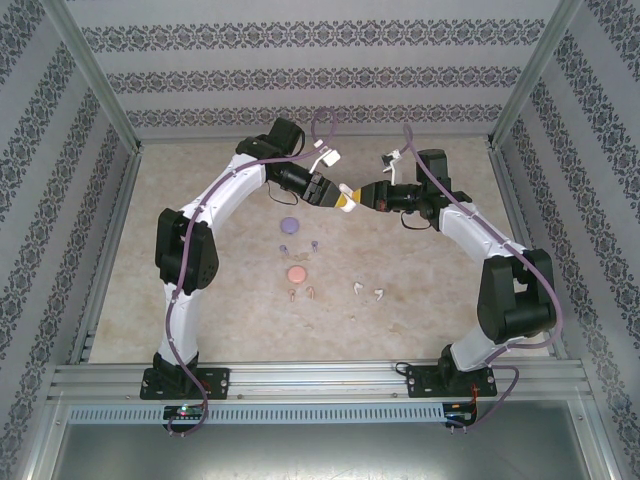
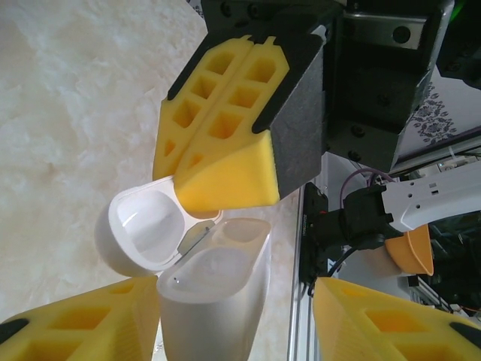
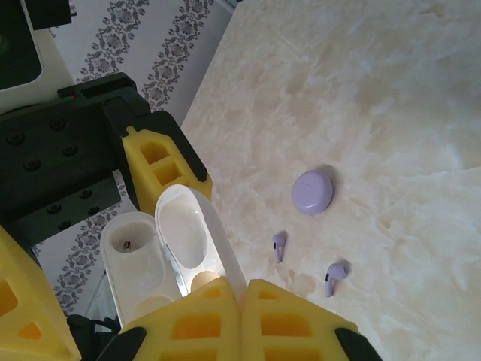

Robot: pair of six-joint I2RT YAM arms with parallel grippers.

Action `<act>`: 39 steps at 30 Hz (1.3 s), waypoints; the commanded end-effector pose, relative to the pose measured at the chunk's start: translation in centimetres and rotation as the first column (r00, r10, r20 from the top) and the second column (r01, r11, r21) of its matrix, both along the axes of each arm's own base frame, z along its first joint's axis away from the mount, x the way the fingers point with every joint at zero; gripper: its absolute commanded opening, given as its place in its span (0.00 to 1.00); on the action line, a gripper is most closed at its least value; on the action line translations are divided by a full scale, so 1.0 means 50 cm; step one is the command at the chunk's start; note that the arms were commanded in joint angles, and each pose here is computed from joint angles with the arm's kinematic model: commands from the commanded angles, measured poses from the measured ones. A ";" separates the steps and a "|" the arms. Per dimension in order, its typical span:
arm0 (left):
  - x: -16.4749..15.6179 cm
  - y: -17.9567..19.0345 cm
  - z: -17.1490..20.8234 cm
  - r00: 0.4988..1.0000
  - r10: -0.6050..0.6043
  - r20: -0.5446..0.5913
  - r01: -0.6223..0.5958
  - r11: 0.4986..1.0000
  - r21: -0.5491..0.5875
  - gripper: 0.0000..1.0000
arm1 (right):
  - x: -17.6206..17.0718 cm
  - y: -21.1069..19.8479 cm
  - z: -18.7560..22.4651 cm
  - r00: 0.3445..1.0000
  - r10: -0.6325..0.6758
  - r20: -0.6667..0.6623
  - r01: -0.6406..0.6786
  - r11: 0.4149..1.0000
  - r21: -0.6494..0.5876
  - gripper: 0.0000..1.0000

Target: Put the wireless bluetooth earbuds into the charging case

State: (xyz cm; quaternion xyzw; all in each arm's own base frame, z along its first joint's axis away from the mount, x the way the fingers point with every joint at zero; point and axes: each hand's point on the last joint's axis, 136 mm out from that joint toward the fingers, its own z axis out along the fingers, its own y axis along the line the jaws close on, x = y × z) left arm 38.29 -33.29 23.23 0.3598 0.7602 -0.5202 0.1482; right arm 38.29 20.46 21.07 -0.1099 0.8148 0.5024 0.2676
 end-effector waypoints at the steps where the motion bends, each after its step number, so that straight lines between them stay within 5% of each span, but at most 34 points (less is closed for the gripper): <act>1: -0.001 -0.008 0.015 1.000 -0.022 0.021 0.023 0.999 -0.042 0.54 | 0.001 0.020 0.028 0.998 0.047 0.036 -0.048 0.998 0.032 0.00; 30: -0.020 -0.010 -0.011 0.998 -0.060 -0.006 0.060 0.998 -0.020 0.33 | -0.018 0.029 0.023 0.993 0.120 0.016 -0.121 0.993 0.002 0.00; 39: -0.027 -0.012 -0.016 0.997 -0.070 -0.016 0.070 0.997 -0.020 0.08 | -0.012 0.027 0.029 0.994 0.107 0.022 -0.106 0.994 -0.014 0.00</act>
